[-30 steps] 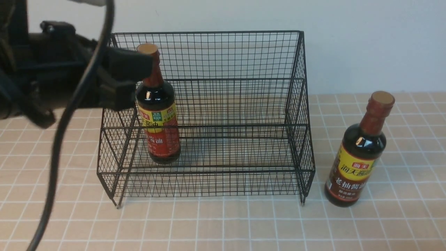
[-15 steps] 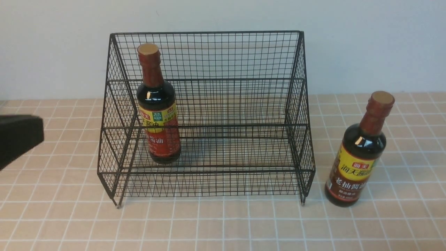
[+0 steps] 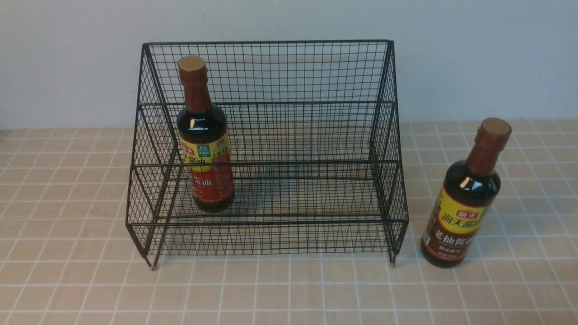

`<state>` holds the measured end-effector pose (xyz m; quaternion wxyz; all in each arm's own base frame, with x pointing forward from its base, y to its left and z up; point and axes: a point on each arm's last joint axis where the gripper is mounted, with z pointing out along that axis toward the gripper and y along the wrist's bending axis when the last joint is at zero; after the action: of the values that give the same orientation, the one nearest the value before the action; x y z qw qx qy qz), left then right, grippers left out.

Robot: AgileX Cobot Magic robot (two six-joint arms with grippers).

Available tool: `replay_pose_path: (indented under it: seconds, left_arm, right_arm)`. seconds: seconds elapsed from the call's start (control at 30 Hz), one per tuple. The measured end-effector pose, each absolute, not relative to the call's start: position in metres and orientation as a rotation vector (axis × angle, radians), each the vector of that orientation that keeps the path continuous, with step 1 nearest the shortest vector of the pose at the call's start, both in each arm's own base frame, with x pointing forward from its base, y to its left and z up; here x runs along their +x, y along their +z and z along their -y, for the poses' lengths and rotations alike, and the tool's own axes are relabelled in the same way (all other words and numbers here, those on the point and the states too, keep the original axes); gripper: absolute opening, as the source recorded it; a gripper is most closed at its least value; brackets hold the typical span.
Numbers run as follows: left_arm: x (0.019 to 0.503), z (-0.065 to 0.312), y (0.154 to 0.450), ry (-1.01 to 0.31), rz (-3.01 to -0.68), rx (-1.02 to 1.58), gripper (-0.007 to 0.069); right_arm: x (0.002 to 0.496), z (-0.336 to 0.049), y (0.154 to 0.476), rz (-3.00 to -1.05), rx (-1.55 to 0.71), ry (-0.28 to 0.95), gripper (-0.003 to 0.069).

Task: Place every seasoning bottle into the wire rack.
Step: Use the right arm to grab the condiment bottle closest to it

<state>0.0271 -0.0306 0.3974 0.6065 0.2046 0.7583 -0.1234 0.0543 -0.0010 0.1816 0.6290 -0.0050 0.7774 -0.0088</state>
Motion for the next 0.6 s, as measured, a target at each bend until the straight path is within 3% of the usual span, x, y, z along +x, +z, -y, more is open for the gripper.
replay_pose_path:
  seconds: [0.13,0.33,0.37,0.6]
  left_arm:
    - [0.035,0.022,0.378,-0.202,-1.751,0.386,-0.0007]
    - [0.042,0.009,0.308,-0.078,-1.714,0.175,-0.0007]
    - [0.043,0.007,0.281,-0.054,-1.706,0.137,-0.0007]
    - [0.052,0.004,0.188,-0.021,-1.807,0.084,-0.0007]
  right_arm:
    - [0.054,0.001,0.182,-1.781,-0.011,-0.02,-0.0013]
    - [0.054,0.001,0.182,-1.781,-0.011,-0.02,-0.0013]
    - [0.054,0.001,0.182,-1.781,-0.011,-0.02,-0.0013]
    - [0.054,0.001,0.182,-1.781,-0.011,-0.02,-0.0013]
